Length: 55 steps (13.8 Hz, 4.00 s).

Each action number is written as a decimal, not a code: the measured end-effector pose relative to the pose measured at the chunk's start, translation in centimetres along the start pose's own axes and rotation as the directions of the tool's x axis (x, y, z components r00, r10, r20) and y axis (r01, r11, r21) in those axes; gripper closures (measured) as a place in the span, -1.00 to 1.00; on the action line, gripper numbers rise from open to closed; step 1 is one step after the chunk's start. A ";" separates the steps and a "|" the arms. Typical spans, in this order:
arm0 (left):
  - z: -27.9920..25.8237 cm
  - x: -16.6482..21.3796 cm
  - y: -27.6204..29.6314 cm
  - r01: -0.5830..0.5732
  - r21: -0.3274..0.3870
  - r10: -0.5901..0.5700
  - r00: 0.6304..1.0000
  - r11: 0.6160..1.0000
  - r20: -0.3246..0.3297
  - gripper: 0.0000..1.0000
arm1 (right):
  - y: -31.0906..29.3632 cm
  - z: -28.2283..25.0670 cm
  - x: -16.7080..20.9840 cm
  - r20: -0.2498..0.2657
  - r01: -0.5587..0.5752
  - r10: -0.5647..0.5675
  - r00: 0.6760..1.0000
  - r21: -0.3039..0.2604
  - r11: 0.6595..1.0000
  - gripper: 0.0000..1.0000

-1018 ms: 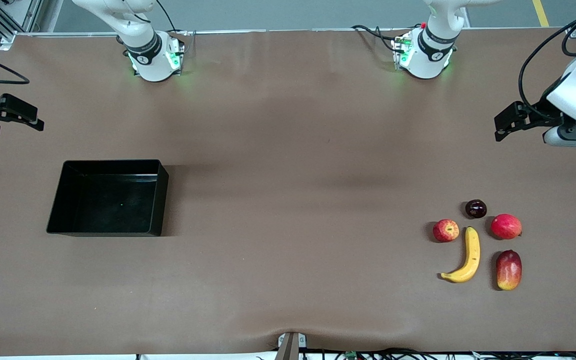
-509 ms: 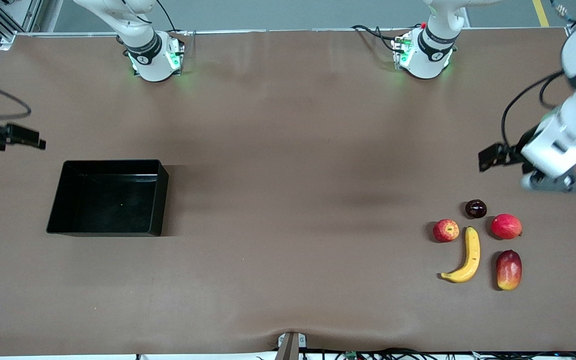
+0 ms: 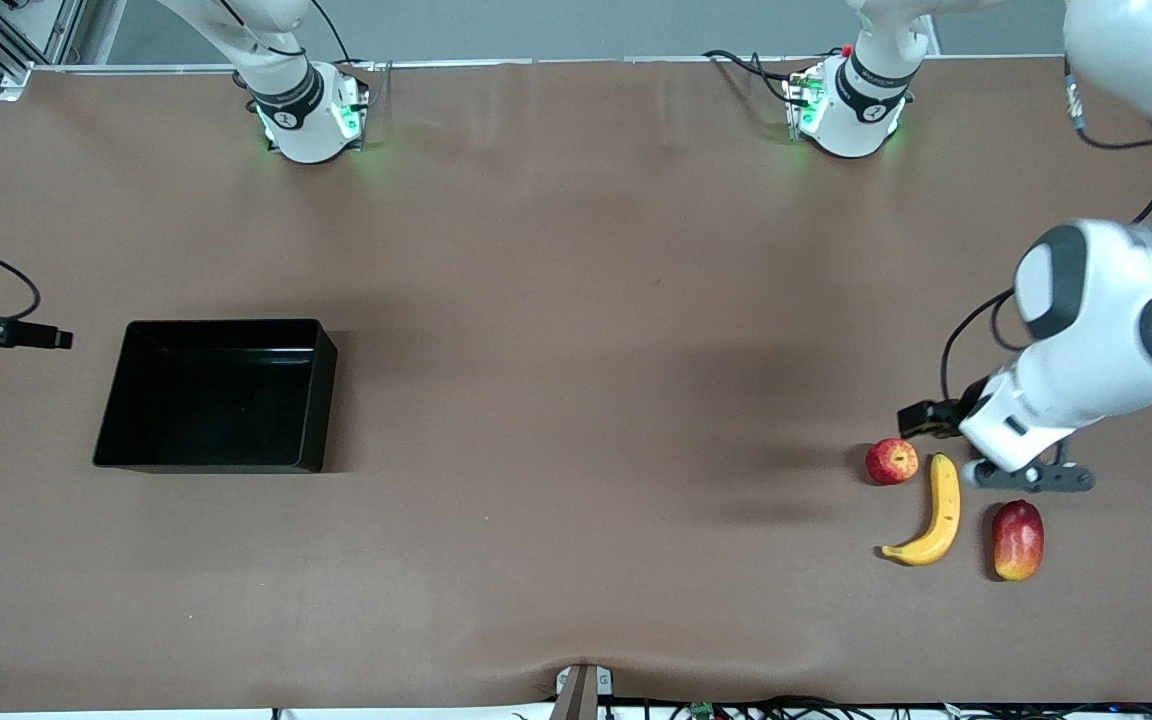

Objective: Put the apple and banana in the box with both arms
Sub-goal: 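Reach the left gripper to the red apple while the right gripper reaches the box, then grasp the red apple with the left gripper while the right gripper grips the box wall, then slide the box with the right gripper while the left gripper carries the apple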

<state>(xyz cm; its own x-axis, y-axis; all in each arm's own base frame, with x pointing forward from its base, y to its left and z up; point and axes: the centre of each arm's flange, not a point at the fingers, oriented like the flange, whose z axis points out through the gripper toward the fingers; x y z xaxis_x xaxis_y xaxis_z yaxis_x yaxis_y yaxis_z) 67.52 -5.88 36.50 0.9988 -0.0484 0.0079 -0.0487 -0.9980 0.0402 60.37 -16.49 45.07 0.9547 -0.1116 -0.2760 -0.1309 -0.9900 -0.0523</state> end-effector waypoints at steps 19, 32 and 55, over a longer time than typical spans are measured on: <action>14.9 0.6 -2.4 0.083 0.064 -0.087 0.995 0.994 0.053 -0.27 | 6.9 20.1 5.5 0.008 0.203 -0.203 0.979 0.023 0.979 0.69; -1.4 -0.6 1.6 0.038 0.089 -0.040 0.999 0.995 0.024 -0.27 | -2.0 10.4 5.4 0.123 0.238 -0.253 0.960 0.128 0.963 0.89; -5.8 -8.4 22.8 0.109 0.070 -0.115 0.989 0.992 0.091 -0.27 | -56.8 24.6 -4.5 -0.018 -0.005 0.008 1.000 0.168 0.986 0.89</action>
<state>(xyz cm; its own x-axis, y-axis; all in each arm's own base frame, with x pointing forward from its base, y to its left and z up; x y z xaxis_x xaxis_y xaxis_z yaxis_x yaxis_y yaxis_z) 57.94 -27.97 43.20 0.9941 0.0635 -0.0882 0.0611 -0.9977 -0.0295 56.93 42.39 25.70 0.9582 -0.1215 -0.2592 -0.1790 -0.9609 -0.2111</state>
